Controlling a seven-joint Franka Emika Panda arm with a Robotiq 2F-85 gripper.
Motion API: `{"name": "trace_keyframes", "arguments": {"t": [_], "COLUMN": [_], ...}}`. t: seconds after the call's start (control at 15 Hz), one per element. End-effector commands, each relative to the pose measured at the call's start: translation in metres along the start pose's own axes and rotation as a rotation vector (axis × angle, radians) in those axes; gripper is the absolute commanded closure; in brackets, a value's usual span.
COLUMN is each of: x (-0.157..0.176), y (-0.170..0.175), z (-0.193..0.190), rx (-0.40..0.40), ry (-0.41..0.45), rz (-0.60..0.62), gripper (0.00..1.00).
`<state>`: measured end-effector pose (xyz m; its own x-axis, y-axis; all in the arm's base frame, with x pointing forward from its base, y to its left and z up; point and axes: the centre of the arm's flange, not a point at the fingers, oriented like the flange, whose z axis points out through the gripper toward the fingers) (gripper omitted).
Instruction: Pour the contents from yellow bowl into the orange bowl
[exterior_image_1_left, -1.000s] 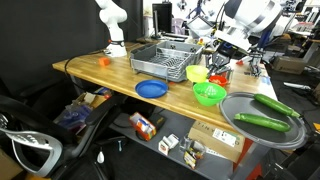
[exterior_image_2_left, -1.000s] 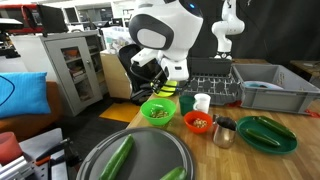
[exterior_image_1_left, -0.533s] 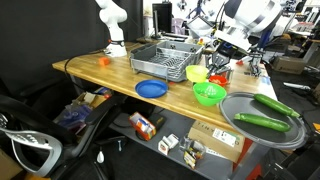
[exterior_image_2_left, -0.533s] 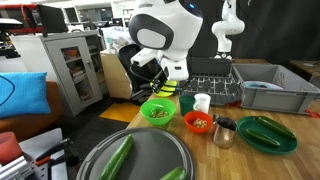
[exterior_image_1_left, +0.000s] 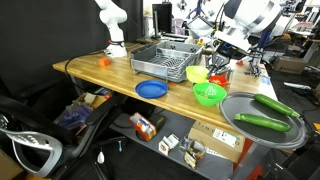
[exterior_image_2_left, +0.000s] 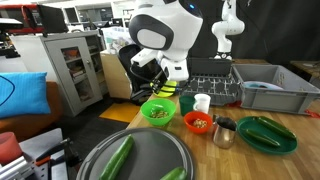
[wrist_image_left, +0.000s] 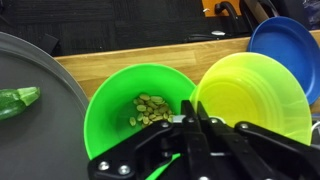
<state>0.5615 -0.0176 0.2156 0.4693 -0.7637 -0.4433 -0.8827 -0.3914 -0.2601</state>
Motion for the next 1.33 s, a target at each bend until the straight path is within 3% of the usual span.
{"name": "trace_keyframes", "arguments": {"t": [0.0,0.53,0.8,1.27], "x": [0.003,0.010,-0.011,-0.007], "y": [0.001,0.003,0.001,-0.002], "z": [-0.002,-0.006,-0.034,-0.023], "rx": [-0.039,-0.137,-0.133,-0.123], "ry": [0.027,0.052,0.001,0.022], "rz": [-0.037,-0.199,-0.282,-0.239], "gripper": [0.99,0.99,0.99,0.96]}}
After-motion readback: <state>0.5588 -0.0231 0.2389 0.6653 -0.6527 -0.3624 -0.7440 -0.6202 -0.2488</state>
